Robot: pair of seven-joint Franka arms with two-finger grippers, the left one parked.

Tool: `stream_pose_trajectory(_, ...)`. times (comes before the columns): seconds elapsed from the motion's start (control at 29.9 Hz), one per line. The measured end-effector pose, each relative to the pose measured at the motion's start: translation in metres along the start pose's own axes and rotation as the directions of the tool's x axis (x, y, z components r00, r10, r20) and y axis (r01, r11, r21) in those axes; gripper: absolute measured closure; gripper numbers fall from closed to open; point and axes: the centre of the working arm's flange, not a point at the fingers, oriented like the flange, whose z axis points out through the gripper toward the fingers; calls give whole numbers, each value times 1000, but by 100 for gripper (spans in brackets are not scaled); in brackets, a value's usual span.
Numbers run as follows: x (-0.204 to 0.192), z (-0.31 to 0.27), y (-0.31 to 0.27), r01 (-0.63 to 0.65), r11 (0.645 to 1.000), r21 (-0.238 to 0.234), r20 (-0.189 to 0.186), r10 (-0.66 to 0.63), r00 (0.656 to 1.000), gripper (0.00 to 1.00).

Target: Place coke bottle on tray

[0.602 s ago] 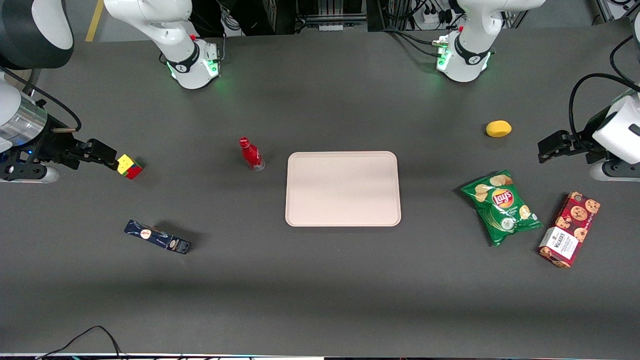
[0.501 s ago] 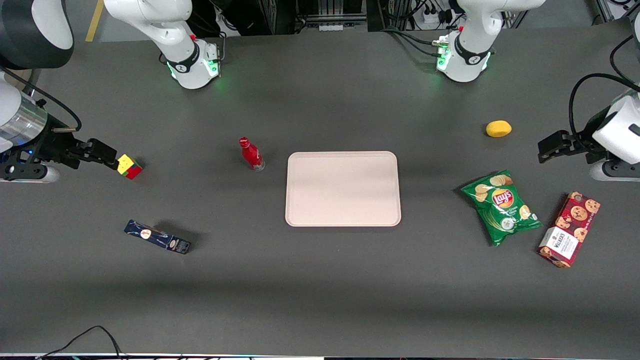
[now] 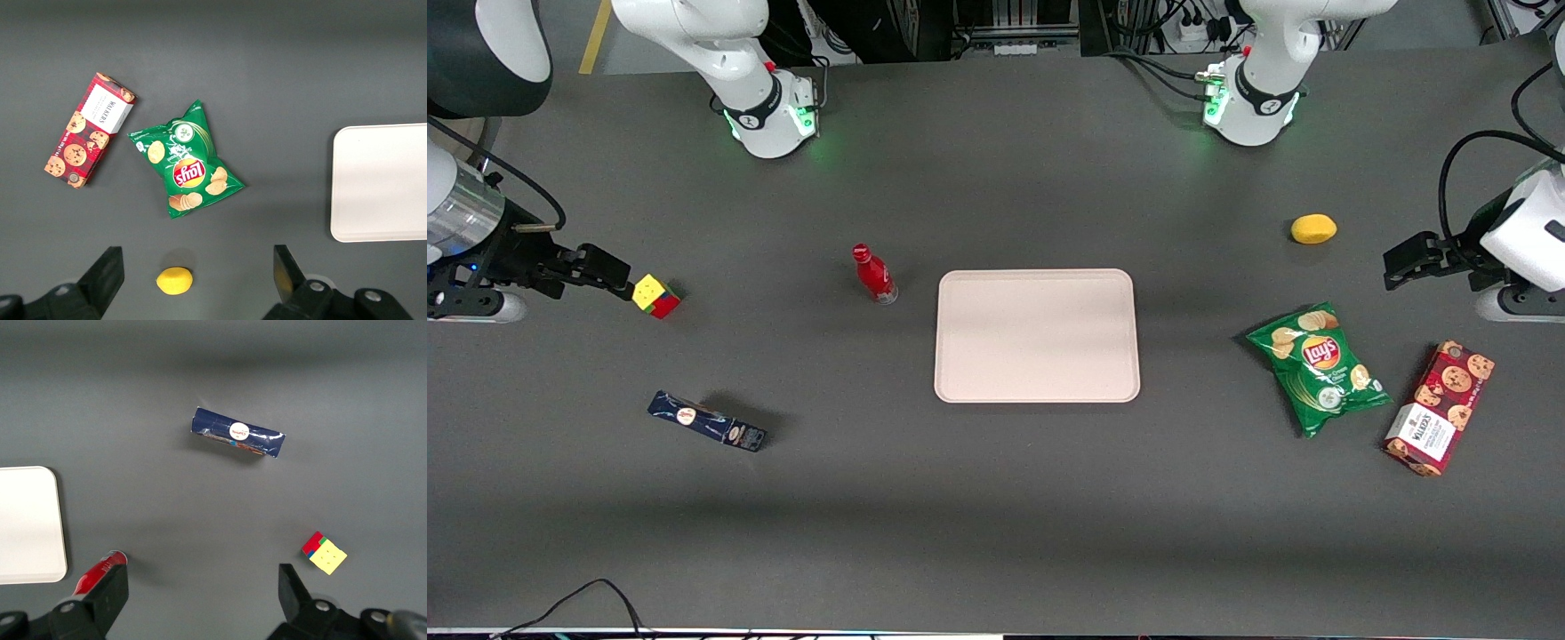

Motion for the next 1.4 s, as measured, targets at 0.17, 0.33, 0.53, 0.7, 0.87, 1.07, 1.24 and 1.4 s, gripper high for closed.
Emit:
stream_pose_trajectory(0.17,0,0,0,0,1000,0,2,0,1000,0)
stream_pose_trajectory(0.33,0,0,0,0,1000,0,3,0,1000,0)
stream_pose_trajectory(0.53,-1,1,0,0,1000,-1,9,0,1000,0)
stream_pose_trajectory(0.7,-2,2,0,0,1000,-3,22,0,1000,0)
stream_pose_trajectory(0.87,-3,1,0,1,1000,-2,27,-1,1000,0)
stream_pose_trajectory(1.07,-4,-1,-11,9,1000,-1,24,-9,1000,0)
stream_pose_trajectory(1.24,-9,-3,-32,4,1000,-2,24,-4,1000,0)
stream_pose_trajectory(1.4,-18,-6,-59,-11,1000,-5,34,11,999,0)
